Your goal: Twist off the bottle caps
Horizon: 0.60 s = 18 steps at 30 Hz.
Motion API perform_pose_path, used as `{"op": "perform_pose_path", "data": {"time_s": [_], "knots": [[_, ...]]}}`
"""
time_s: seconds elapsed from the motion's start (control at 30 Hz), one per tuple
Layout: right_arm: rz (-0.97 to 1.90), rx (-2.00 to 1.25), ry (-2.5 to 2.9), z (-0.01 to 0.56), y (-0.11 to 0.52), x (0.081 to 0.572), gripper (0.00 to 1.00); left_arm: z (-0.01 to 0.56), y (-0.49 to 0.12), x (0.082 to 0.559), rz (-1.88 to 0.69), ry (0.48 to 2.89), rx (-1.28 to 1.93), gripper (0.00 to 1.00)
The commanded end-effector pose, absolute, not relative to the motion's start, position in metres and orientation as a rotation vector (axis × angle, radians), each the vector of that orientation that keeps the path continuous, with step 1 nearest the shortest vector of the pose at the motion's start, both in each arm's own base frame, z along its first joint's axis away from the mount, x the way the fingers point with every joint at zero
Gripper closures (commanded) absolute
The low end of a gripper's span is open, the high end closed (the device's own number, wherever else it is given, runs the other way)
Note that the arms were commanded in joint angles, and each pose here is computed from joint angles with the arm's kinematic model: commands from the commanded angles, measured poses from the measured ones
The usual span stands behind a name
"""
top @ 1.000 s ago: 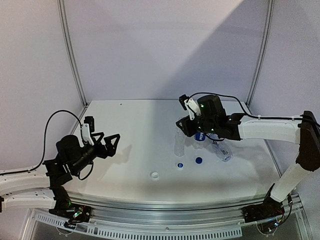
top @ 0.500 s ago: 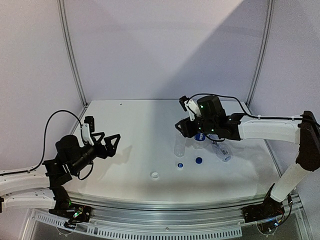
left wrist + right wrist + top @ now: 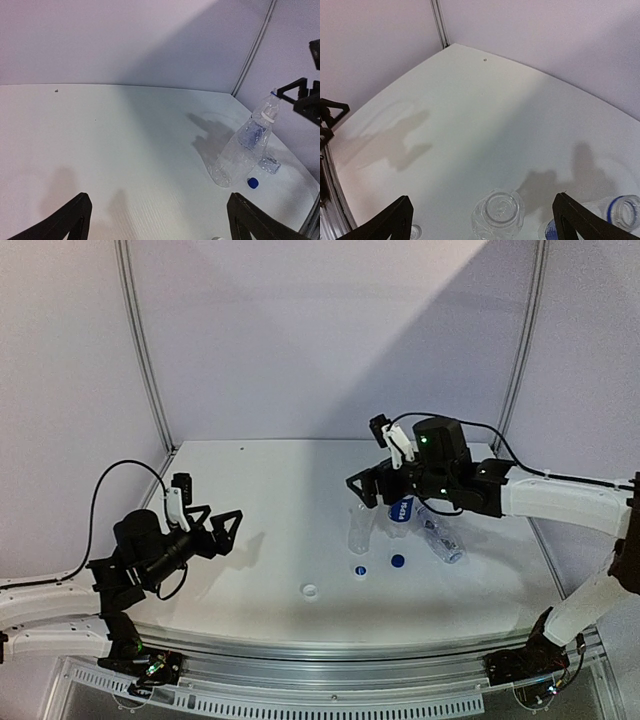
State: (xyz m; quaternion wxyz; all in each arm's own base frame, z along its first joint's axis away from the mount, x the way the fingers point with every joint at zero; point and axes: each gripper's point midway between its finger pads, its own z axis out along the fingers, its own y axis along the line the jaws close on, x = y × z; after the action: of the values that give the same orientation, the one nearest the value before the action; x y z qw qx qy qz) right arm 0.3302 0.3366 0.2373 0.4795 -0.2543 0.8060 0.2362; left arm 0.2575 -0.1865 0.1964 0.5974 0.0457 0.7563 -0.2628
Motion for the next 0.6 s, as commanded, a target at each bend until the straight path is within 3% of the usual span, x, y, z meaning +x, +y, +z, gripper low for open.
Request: {"op": "perform_pose_path", "data": {"time_s": [0.0,0.33,0.57], "knots": [[0.605,-0.586,1.915,0.268,0.316,0.313,0.01,0.200,-0.191,0.261,-0.562,1.776,0.152,0.01],[0.408,-0.204,1.821,0.284,0.215,0.298,0.01,0.186,-0.185,0.279,-0.274,1.841,0.271,0.01],[0.206,0.105,1.813,0.277,0.167,0.312,0.01,0.189,-0.187,0.279,-0.284,1.844,0.271,0.01]]}}
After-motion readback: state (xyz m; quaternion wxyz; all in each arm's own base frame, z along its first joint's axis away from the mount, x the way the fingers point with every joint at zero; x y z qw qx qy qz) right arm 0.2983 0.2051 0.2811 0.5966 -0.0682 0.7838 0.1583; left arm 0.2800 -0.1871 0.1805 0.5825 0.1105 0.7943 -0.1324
